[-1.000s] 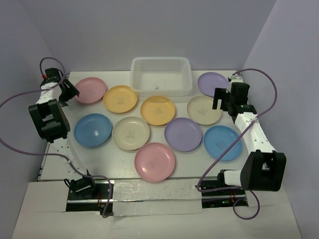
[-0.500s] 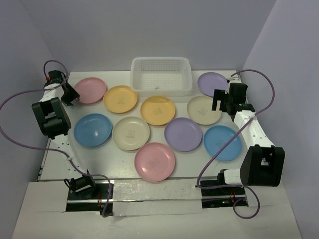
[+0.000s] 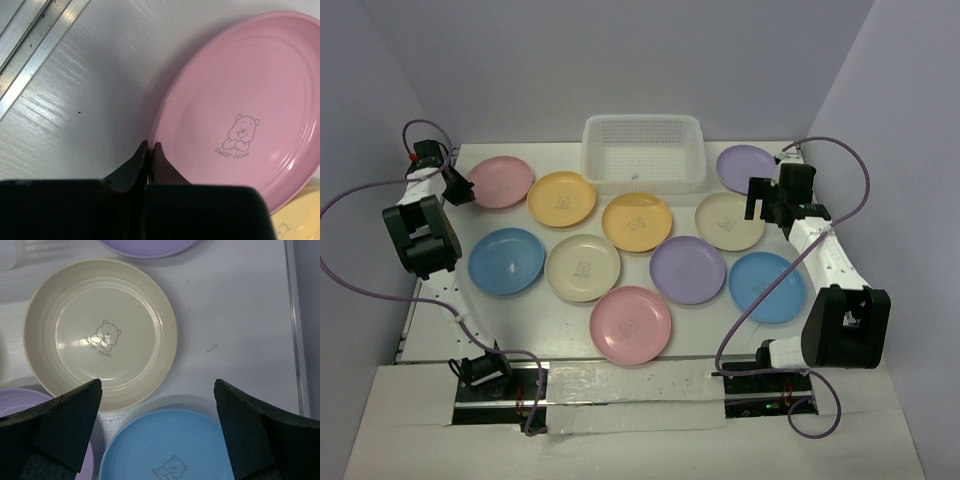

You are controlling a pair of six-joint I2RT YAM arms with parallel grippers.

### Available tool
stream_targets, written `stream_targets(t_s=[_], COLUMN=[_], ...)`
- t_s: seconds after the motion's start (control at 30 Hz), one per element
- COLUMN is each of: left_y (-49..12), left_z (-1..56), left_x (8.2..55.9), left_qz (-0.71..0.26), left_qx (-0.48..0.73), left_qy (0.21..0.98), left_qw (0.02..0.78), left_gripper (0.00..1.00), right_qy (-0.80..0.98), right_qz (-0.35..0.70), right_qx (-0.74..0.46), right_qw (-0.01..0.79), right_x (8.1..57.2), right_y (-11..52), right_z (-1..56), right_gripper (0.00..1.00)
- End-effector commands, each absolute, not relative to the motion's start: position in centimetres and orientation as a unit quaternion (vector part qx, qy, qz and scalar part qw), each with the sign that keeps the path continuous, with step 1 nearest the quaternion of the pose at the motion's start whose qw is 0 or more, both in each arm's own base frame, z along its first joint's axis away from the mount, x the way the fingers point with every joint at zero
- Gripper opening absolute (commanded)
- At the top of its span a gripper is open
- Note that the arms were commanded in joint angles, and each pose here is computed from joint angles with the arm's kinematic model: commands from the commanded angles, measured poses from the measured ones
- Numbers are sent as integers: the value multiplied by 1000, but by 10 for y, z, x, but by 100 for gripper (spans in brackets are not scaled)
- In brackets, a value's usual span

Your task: Place the plates into the plastic bin on the countertop

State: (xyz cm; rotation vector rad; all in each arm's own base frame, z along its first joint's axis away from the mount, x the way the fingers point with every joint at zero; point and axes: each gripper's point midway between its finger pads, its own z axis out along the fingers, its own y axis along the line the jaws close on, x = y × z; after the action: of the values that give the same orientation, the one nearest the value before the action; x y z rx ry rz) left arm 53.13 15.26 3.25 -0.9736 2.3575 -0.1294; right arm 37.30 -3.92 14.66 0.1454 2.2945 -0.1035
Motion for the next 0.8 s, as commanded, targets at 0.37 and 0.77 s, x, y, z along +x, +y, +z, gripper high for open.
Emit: stream_targets(t_s=[0.37,0.77], left_y=[159,-42], left_z=[277,372], left_x=[532,549], left_qz=[-56,-62], left_qx=[-353,-166], left_qy=[792,771], left_qw=[495,611], left_gripper=[0,0], right_qy=[884,880], right_qz=[-31,-59], right_qx=[93,138], right_qw=[457,450], right_x=[378,376], right_y=[-41,-65], right_z=[196,202], right_gripper=[100,100])
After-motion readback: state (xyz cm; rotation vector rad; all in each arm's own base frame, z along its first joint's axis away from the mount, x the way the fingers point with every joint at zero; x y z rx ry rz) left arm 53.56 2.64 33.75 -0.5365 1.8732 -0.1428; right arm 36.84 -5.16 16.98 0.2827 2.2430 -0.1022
